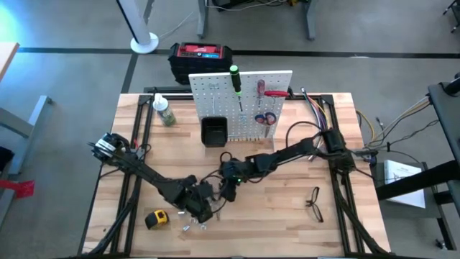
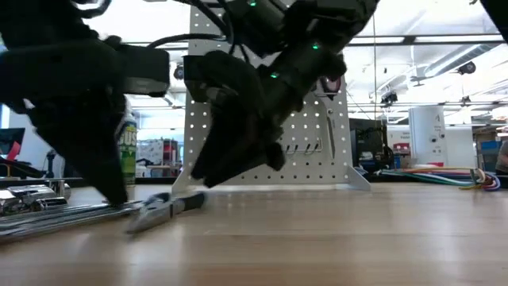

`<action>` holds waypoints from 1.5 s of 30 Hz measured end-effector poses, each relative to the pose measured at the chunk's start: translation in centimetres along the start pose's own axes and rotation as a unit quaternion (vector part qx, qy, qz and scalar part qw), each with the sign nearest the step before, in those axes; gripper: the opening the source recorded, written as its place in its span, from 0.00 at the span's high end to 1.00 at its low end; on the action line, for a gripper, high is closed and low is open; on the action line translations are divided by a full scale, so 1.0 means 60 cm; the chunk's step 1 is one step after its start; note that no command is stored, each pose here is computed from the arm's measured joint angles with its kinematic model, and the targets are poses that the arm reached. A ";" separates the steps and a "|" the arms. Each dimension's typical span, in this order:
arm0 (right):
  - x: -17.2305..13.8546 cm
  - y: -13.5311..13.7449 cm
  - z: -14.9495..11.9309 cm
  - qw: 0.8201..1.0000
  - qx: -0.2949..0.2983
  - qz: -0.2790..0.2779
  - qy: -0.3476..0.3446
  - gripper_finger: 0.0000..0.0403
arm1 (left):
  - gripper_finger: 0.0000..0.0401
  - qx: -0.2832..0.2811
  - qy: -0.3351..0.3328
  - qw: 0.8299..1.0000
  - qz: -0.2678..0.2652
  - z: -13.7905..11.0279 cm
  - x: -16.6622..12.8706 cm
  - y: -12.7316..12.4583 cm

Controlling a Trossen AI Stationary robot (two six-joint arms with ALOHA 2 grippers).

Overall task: Hang tools onto peg board
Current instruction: Hang the black pliers on the pegboard

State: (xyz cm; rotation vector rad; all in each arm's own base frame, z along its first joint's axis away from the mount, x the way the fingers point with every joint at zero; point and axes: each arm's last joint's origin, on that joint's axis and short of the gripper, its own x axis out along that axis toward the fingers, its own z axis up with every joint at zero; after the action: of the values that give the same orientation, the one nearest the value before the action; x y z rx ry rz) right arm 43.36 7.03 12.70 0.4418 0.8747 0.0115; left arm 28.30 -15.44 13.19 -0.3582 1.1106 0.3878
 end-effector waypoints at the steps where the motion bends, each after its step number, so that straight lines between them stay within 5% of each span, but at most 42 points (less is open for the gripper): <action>1: 0.004 0.001 0.002 1.000 -0.002 0.006 0.002 0.68 | 0.71 0.001 -0.005 1.000 0.001 0.002 0.004 0.000; 11: 0.007 -0.008 0.004 0.997 -0.021 -0.042 0.053 0.63 | 0.71 0.031 -0.026 0.999 -0.023 0.008 0.008 -0.008; 19: -0.018 -0.012 -0.005 0.986 -0.105 -0.076 0.102 0.66 | 0.71 0.037 -0.030 0.999 -0.023 0.008 0.009 -0.008; 32: -0.043 0.019 -0.003 0.935 -0.341 -0.025 0.095 0.71 | 0.71 0.047 -0.051 0.998 -0.006 0.010 0.009 -0.007; 45: -0.022 0.015 -0.018 0.915 -0.384 0.035 0.120 0.64 | 0.71 0.052 -0.079 0.995 0.023 0.016 -0.004 -0.002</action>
State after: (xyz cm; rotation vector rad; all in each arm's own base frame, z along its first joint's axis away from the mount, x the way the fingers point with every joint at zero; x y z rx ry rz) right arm 41.85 8.01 13.39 -0.2772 1.0160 0.4706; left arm 29.05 -15.14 13.84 -0.2066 0.9804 0.3904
